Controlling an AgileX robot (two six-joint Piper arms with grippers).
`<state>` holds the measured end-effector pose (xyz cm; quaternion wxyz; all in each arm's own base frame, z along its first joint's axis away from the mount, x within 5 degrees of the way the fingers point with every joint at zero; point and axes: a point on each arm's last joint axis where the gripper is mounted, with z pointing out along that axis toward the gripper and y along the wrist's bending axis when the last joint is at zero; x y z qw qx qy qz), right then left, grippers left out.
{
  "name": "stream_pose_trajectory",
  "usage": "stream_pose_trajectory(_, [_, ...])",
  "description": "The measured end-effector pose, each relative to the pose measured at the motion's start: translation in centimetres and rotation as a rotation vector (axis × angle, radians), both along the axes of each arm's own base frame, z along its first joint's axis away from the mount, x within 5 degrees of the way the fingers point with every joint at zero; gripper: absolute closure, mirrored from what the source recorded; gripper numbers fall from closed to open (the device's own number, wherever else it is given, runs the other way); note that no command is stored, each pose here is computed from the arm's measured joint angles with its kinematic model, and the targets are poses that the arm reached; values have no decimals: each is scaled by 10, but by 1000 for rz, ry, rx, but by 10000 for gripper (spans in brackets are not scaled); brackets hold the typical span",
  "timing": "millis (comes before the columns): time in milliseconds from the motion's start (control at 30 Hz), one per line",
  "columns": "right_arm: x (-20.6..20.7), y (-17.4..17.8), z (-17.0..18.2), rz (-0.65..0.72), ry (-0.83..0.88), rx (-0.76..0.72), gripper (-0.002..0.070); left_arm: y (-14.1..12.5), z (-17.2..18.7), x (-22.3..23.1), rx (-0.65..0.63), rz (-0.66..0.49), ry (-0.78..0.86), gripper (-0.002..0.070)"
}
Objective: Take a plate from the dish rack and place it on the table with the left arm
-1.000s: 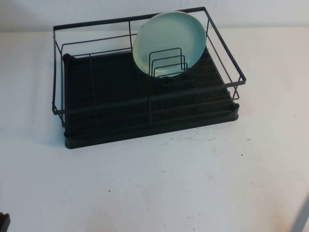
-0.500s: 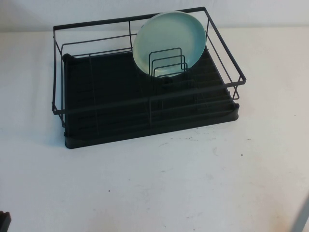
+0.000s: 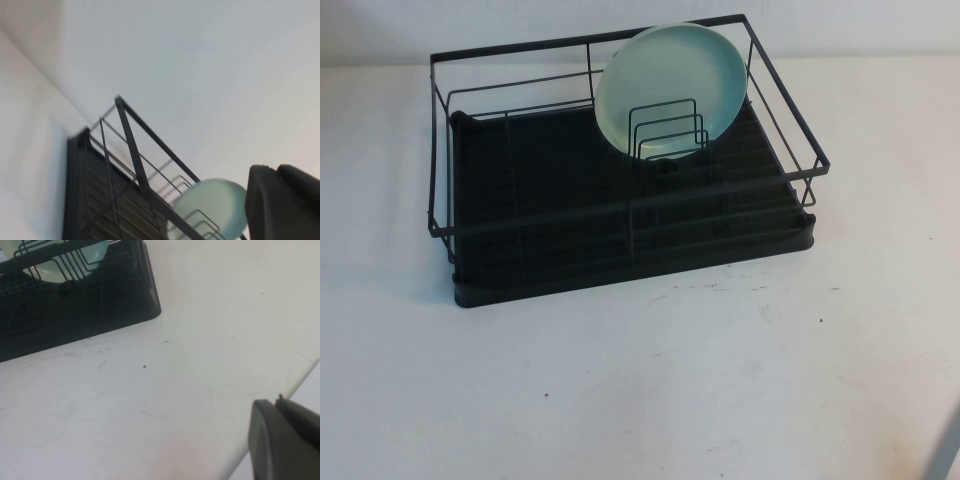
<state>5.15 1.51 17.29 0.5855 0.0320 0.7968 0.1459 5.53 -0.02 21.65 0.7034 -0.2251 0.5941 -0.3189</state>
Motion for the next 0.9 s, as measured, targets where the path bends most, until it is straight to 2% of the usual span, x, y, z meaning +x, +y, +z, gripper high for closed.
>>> stream_pose_trajectory(200, [0,0,0,0,0,0,696,1,1,0,17,17,-12,679])
stream_pose_trajectory(300, [0,0,0,0,0,0,696,-7,-4,0,31,-75,81,679])
stream_pose_trajectory(367, [0,0,0,0,0,0,696,-15,2,-1,99,-154,155,679])
stream_pose_trajectory(500, [0,0,0,0,0,0,696,-26,44,5,325,-264,252,679])
stream_pose_trajectory(733, [0,0,0,0,0,0,696,-44,124,60,977,-528,455,679])
stream_pose_trajectory(900, [0,0,0,0,0,0,696,-58,153,122,1156,-711,527,679])
